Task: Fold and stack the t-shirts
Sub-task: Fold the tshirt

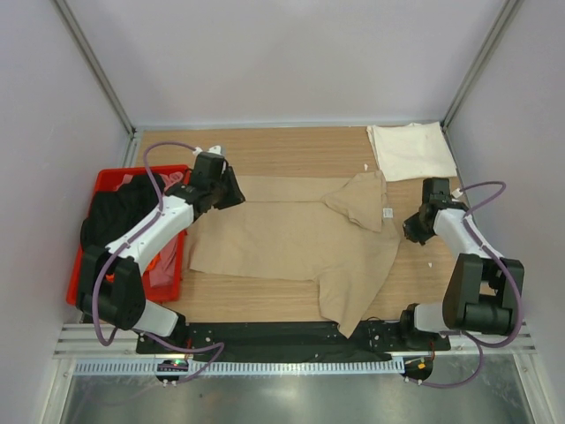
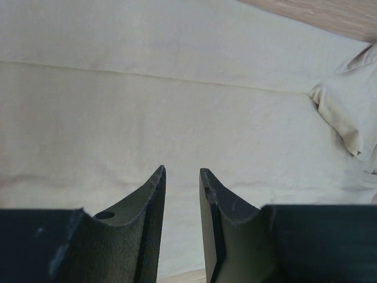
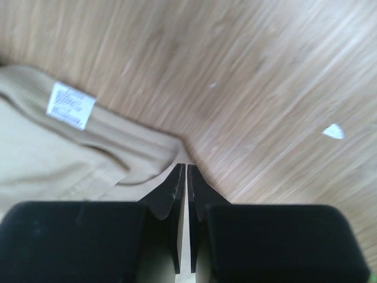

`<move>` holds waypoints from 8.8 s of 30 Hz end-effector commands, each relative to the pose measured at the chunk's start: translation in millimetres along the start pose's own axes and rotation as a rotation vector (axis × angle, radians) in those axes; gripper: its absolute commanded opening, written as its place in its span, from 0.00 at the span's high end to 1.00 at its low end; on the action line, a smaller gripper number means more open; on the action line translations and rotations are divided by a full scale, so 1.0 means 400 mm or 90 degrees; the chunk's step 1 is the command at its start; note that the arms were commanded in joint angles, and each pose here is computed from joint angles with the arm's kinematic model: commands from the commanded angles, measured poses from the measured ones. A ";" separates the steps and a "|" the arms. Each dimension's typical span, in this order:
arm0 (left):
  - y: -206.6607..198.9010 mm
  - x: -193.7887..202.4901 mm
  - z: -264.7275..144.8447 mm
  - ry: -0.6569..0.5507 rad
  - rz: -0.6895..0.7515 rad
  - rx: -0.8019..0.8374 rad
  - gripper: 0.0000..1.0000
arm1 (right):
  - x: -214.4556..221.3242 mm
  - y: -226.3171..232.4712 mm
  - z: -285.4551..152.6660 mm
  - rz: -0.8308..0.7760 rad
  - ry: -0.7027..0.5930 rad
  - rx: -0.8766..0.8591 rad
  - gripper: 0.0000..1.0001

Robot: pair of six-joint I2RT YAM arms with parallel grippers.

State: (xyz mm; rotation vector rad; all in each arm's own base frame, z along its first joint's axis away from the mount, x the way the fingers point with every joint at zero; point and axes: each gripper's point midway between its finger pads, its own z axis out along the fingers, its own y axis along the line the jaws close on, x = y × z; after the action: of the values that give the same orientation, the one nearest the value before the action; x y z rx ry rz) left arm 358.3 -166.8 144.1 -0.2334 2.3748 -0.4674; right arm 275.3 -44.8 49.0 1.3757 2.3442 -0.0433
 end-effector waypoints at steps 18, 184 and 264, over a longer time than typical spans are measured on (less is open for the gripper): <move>0.044 -0.001 -0.034 0.004 0.043 -0.061 0.68 | 0.032 -0.103 0.077 0.064 -0.040 0.091 0.94; 0.433 -0.112 0.208 0.095 0.144 -0.440 0.84 | 0.253 0.357 -0.201 -0.692 0.030 -0.217 0.99; 0.478 -0.052 0.149 0.199 0.259 -0.589 0.98 | 0.235 0.246 -0.179 -0.656 0.049 -0.078 0.88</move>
State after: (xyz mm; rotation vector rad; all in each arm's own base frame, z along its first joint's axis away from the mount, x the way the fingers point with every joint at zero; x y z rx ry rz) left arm 411.1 -9.0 36.8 -0.0568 2.6951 0.7927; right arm 287.0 93.8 86.6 -0.0238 2.8372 -0.1793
